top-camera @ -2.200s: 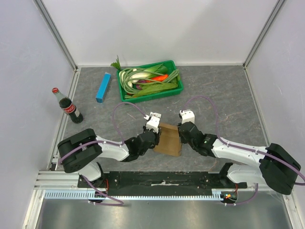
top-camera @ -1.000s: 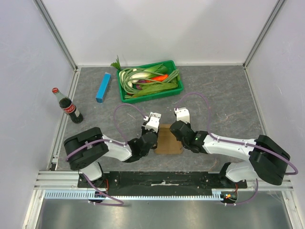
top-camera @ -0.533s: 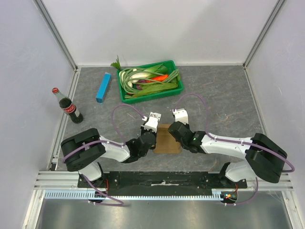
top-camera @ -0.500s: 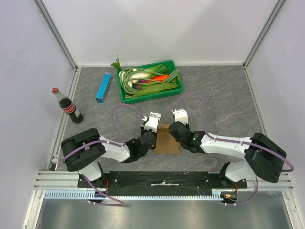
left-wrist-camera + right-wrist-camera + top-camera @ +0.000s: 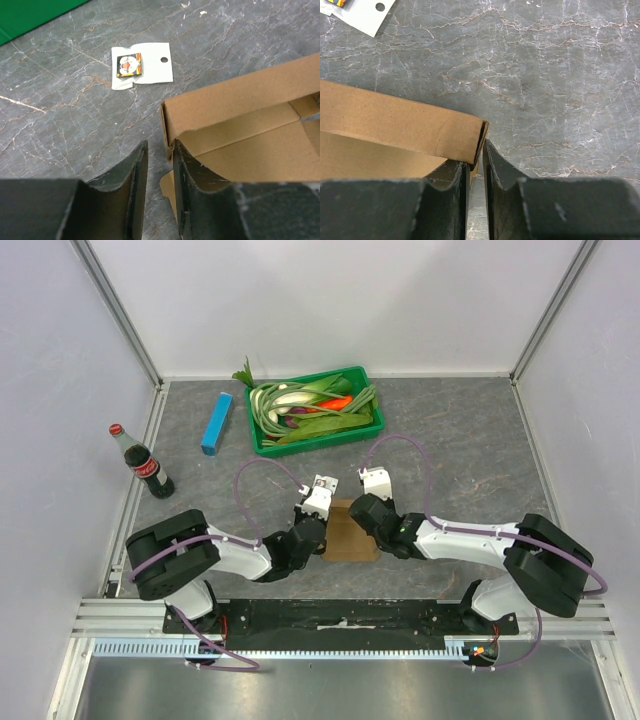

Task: Fold the paper box

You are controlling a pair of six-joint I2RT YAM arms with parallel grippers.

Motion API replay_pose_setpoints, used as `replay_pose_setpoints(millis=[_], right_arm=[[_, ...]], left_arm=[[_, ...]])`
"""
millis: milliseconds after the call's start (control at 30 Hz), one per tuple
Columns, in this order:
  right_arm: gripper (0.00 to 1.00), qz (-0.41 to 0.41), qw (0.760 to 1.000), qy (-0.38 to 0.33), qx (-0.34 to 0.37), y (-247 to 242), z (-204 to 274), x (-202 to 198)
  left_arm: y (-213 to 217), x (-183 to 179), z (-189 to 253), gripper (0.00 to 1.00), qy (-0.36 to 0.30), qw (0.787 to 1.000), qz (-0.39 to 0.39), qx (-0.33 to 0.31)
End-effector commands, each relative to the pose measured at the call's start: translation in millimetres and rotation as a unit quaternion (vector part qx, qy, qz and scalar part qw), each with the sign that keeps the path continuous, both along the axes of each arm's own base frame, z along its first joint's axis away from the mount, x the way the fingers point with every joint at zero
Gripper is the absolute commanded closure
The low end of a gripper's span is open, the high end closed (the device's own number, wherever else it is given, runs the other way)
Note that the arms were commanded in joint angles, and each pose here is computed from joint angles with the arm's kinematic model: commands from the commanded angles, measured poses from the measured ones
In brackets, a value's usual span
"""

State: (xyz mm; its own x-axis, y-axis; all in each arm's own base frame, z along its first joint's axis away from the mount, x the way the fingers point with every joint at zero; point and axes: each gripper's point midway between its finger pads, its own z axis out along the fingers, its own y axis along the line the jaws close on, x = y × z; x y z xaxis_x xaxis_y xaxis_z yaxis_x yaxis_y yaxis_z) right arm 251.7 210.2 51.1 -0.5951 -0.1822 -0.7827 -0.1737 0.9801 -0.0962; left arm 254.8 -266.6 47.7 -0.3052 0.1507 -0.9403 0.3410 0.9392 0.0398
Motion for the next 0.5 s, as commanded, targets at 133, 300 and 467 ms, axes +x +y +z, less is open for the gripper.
replay_pose_setpoints(millis=[133,300,467], right_arm=[[0.84,-0.011,0.999,-0.034,0.025,18,18,17],[1.0,-0.014,0.999,-0.035,0.035,21,19,18],[1.0,-0.013,0.998,-0.036,0.041,23,19,17]], left_arm=[[-7,15,13,0.7,-0.019,0.999,0.041,-0.014],[-7,21,8,0.82,-0.017,0.998,0.066,0.0],[-8,17,4,0.78,-0.012,0.998,0.056,-0.006]])
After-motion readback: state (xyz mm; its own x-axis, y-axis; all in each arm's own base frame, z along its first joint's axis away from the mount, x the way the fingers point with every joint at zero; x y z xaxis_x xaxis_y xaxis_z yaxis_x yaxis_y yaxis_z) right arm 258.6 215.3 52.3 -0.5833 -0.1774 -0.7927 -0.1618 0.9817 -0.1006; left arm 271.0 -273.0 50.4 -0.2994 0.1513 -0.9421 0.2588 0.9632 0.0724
